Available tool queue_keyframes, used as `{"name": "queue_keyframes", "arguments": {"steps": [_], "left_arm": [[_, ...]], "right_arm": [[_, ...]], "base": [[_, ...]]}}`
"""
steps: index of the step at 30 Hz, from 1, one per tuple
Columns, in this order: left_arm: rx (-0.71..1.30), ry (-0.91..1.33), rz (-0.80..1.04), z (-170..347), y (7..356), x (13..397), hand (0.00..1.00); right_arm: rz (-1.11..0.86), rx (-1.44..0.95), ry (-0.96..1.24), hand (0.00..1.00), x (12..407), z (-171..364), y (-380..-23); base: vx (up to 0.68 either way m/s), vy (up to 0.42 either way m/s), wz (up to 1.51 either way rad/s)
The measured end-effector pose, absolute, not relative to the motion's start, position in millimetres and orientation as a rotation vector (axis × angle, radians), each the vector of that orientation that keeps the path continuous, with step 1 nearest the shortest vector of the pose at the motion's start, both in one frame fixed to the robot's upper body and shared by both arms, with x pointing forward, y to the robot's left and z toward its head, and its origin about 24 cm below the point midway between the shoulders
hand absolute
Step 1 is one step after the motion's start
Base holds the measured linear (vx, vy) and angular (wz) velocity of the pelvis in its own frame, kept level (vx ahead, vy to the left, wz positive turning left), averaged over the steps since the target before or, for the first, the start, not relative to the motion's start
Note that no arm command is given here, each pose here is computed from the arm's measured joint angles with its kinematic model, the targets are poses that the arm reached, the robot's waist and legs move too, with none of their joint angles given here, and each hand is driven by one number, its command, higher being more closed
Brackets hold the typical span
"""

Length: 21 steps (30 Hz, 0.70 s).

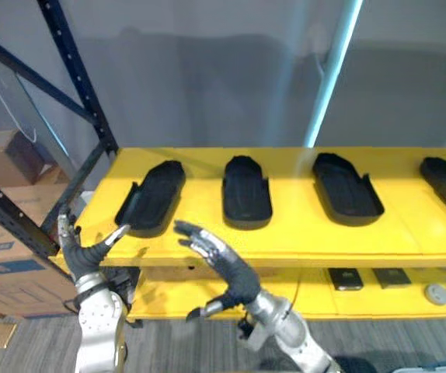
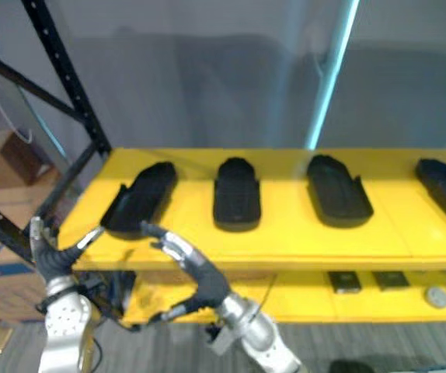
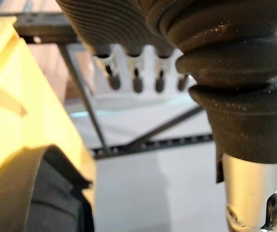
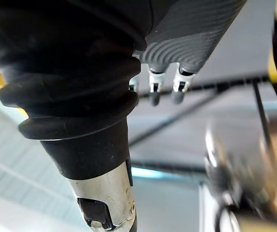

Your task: Walk over and take plastic housings, then place them on the shelf

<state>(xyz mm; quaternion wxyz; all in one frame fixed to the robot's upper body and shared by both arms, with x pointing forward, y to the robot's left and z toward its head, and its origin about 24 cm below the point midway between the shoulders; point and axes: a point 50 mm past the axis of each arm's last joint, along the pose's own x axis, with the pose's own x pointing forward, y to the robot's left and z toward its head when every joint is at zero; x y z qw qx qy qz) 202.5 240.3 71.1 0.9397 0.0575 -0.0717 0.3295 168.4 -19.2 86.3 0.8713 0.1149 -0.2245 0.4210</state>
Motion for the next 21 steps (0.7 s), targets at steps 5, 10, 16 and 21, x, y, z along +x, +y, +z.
{"name": "queue_keyframes", "arguments": {"steps": [5, 10, 16, 21], "left_arm": [[0.128, -0.088, 0.692, 58, 247, 203, 0.00], [0.146, -0.063, 0.707, 51, 251, 206, 0.00], [0.163, -0.058, 0.733, 48, 259, 223, 0.00], [0.183, -0.062, 0.763, 49, 284, 242, 0.00]], "right_arm": [[0.919, 0.221, -0.454, 0.00, 170, 84, -16], [0.963, 0.224, -0.427, 0.00, 170, 79, -14], [1.047, 0.230, -0.426, 0.00, 165, 78, -12], [1.116, 0.203, -0.344, 0.00, 165, 69, -12]], "base": [[-0.02, 0.004, 0.13], [0.00, 0.000, 0.00], [-0.01, 0.000, -0.02], [-0.01, 0.001, -0.12]]}}
